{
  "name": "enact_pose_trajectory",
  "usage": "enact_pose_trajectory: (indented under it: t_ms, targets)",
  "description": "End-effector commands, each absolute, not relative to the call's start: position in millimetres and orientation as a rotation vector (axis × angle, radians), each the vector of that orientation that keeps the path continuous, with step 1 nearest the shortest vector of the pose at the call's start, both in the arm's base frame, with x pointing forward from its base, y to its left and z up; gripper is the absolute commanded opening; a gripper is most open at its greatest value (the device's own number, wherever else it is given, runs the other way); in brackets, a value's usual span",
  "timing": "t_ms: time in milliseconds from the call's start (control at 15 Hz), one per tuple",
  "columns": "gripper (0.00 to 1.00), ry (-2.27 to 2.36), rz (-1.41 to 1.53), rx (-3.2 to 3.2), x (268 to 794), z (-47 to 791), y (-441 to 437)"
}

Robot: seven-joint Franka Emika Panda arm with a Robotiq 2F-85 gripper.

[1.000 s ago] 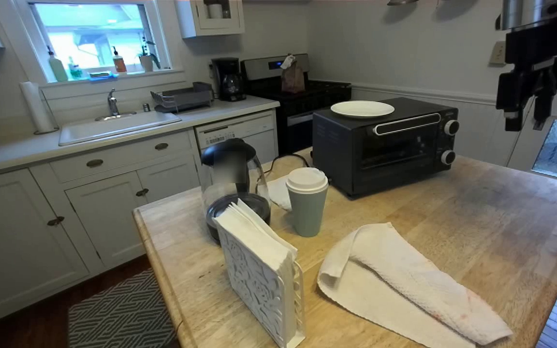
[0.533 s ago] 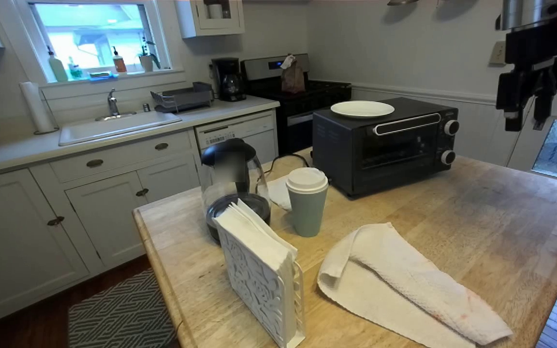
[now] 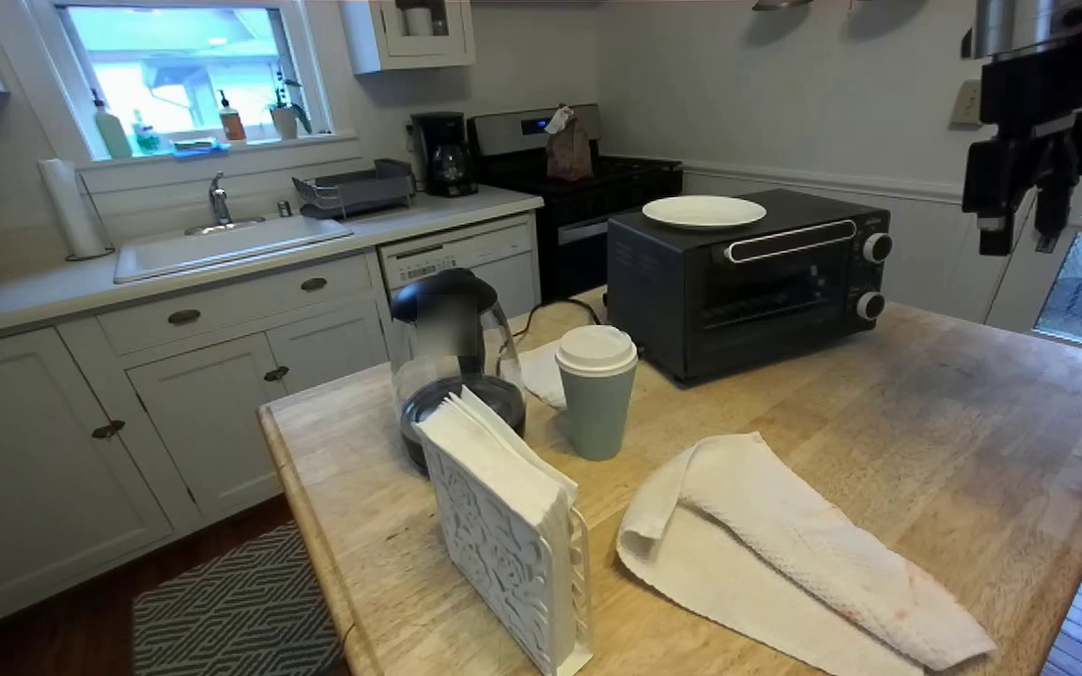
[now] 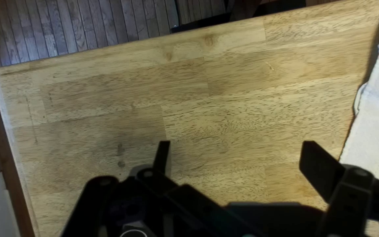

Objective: Unfold the white towel

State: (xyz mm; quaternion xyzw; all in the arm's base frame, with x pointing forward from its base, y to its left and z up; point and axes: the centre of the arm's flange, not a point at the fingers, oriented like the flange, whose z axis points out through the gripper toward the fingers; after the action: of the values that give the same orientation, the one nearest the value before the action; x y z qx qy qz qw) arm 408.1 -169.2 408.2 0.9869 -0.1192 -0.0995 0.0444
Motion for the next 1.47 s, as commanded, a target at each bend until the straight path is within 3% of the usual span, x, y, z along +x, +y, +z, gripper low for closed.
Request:
enact_pose_trajectory:
  t_ms: [0, 467, 867, 1400]
  targets:
    - [1.00, -0.190, -0.174, 3.167, 412.4, 385.2, -143.4]
    - [1.00, 0.131, 0.101, 3.415, 421.9, 313.4, -76.0]
    - [1.00, 0.138, 0.051, 3.421, 416.7, 310.1, -66.3]
    - [1.00, 0.135, 0.175, 3.330, 451.2, 255.2, -59.7]
